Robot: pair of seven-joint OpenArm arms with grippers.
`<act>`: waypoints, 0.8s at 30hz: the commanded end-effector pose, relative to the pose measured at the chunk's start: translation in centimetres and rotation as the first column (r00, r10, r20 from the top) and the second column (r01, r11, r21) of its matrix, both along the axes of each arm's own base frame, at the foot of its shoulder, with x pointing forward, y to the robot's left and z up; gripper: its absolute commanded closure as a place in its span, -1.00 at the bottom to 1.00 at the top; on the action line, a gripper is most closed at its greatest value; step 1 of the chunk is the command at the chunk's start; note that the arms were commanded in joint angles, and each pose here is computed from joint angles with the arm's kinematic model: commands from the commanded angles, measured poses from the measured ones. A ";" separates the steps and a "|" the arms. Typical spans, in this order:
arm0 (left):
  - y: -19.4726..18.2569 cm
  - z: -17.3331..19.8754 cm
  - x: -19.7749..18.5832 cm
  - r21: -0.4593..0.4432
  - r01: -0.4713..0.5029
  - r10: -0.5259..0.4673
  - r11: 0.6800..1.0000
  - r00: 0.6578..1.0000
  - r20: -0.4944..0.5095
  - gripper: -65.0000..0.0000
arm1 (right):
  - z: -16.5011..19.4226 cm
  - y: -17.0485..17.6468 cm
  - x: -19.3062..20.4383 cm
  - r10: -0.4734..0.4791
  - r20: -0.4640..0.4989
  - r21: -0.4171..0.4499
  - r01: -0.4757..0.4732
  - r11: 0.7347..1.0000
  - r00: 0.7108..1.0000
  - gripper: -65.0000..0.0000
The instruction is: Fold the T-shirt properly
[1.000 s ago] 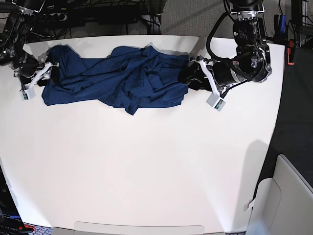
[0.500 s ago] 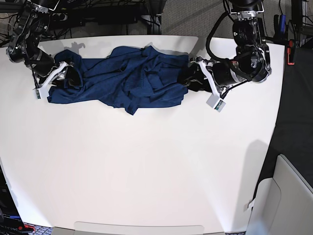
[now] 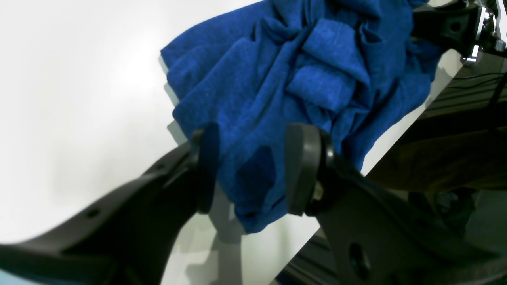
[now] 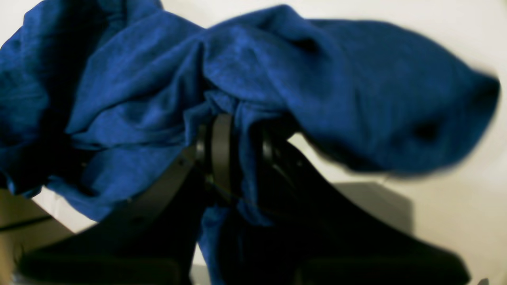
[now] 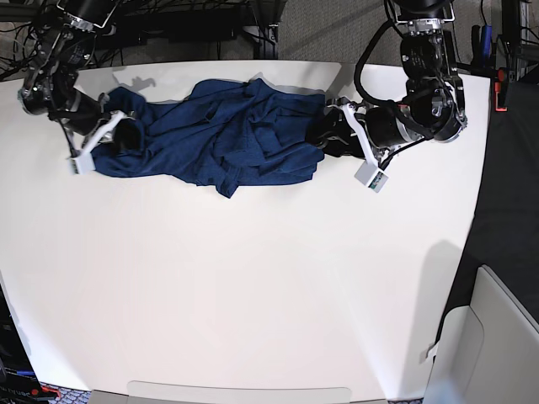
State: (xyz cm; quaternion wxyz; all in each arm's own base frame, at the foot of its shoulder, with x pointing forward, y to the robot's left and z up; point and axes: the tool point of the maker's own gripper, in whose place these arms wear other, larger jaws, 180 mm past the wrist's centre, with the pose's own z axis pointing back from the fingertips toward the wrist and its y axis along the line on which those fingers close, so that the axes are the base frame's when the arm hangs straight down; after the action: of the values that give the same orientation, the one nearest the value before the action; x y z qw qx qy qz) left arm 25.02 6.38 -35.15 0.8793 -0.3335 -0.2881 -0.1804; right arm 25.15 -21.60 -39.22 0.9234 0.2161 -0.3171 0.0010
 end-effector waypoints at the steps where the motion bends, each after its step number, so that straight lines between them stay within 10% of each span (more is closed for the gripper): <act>1: 0.2 0.9 0.6 -0.008 0.001 -0.001 1.000 0.999 0.034 0.19 | 1.2 -1.9 0.1 -0.033 0.027 -0.028 0.034 0.999 0.999 0.90; 10: -0.1 0.9 0.4 -0.013 0.005 -0.005 1.000 1.000 0.030 0.19 | 7.4 -2.2 1.8 -0.072 0.249 0.143 0.037 0.989 0.966 0.90; 18: 0.1 0.8 0.4 -0.011 0.004 -0.004 1.000 1.000 0.029 0.19 | 9.2 6.9 2.2 0.028 0.320 0.270 -0.120 0.955 0.947 0.90; 24: 0.0 0.4 -0.2 -0.013 0.003 -0.003 1.000 1.000 0.012 0.19 | 10.4 15.3 2.7 0.099 0.362 0.400 -0.251 0.882 0.927 0.90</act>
State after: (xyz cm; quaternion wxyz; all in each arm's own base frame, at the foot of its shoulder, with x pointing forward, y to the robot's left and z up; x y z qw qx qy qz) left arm 24.17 6.54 -35.81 0.8835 -0.3344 -0.2775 -0.1747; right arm 26.98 -6.26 -30.71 0.8006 0.4356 -0.4093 0.0435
